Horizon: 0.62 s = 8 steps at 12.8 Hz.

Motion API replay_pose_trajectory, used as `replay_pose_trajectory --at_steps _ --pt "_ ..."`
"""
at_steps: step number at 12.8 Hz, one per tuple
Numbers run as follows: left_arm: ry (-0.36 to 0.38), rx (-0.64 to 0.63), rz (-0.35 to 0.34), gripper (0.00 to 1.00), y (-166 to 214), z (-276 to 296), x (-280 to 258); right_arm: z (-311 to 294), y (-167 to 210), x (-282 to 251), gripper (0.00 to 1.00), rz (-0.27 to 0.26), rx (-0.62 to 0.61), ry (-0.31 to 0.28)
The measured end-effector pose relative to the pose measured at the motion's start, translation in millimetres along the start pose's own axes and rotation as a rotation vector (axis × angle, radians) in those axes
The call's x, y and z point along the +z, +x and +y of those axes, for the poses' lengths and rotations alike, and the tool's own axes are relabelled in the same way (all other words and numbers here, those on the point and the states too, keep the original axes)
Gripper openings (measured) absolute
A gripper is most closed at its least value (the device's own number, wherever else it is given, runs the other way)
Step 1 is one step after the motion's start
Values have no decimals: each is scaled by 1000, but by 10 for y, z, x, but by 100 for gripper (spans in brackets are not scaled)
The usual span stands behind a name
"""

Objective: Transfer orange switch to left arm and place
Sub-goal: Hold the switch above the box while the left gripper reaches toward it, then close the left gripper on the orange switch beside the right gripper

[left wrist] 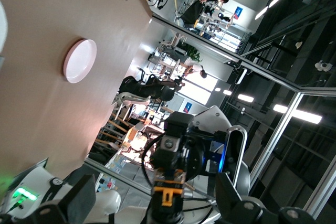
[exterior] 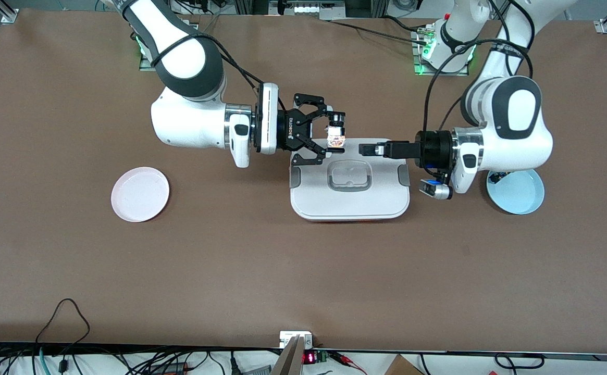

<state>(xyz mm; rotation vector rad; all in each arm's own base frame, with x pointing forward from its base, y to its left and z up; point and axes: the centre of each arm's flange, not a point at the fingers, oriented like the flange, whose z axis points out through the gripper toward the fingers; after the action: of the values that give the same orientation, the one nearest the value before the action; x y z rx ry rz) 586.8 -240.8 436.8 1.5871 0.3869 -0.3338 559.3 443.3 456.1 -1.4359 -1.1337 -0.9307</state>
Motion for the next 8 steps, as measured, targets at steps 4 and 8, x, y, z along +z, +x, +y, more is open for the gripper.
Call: replay_pose_trajectory --at_steps 4,8 --pt "-10 -14 35 100 -154 -21 441 -4 0 6 73 2 2 0" --pt "-10 -15 37 90 -171 -19 471 -6 0 9 73 4 4 0"
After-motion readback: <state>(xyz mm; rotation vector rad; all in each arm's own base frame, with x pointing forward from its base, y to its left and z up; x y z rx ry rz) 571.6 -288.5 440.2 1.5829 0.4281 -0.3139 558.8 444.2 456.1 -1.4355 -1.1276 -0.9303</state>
